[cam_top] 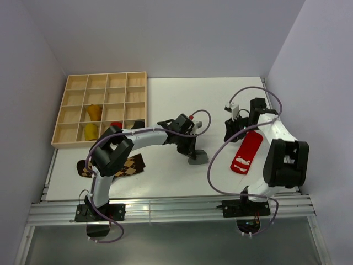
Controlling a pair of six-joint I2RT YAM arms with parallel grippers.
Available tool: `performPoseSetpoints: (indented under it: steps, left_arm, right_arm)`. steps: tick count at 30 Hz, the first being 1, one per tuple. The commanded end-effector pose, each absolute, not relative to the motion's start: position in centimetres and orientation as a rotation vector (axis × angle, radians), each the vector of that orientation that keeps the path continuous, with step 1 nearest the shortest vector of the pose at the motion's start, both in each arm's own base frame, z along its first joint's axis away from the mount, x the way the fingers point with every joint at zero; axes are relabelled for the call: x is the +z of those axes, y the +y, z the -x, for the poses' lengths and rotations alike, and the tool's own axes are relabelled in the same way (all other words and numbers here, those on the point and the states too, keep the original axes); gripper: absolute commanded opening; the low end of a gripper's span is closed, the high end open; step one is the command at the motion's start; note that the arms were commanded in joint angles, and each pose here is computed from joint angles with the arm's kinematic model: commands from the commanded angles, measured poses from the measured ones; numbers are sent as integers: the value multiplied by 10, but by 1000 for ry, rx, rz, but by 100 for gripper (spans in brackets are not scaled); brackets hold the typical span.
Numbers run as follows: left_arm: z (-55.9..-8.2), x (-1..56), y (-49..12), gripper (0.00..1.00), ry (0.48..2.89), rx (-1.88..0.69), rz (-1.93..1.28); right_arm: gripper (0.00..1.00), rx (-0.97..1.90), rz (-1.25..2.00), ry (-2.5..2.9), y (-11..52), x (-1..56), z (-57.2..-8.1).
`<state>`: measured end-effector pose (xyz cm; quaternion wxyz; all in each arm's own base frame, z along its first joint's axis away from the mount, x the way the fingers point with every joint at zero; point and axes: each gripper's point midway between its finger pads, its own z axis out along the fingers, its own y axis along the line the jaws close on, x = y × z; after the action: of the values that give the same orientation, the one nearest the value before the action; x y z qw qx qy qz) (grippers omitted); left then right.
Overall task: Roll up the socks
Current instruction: Roll the sock at the center of the board.
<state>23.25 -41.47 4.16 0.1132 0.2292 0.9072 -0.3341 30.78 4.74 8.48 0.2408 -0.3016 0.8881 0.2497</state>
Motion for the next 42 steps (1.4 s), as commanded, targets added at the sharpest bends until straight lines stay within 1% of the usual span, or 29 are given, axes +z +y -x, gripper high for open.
performPoseSetpoints:
  steps: [1,2,3,5,6,10,13,14,18,24,34,42]
  left_arm:
    - [-228,52,-406,0,2812,-1008,-593]
    - [-226,50,-403,0,2860,-1025,-573]
    - [-225,50,-404,0,2878,-1042,-563]
    - [-231,46,-403,0,2916,-1059,-528]
    - [-233,47,-403,0,2929,-1056,-522]
    - [-239,37,-401,0,2974,-1061,-475]
    - [-244,26,-398,0,3001,-1061,-433]
    - [-245,21,-396,0,3019,-1068,-408]
    - [-244,13,-395,0,3054,-1120,-378]
    - [-250,13,-396,0,3063,-1168,-353]
    - [-251,5,-391,1,3094,-1205,-334]
    - [-252,6,-392,1,3092,-1237,-342]
  right_arm:
    - [48,562,967,2237,52,96,-309]
    - [49,509,1002,2170,52,107,-309]
    - [50,507,1027,2159,53,102,-300]
    - [50,465,1101,2077,58,112,-292]
    - [52,462,1123,2068,61,108,-285]
    - [54,409,1283,1939,82,111,-266]
    - [54,408,1400,1850,99,106,-249]
    - [57,422,1459,1812,108,101,-240]
    - [60,424,1553,1704,130,103,-228]
    - [61,405,1663,1641,152,96,-225]
    - [62,304,1822,1577,174,68,-219]
    - [62,217,1866,1574,180,51,-230]
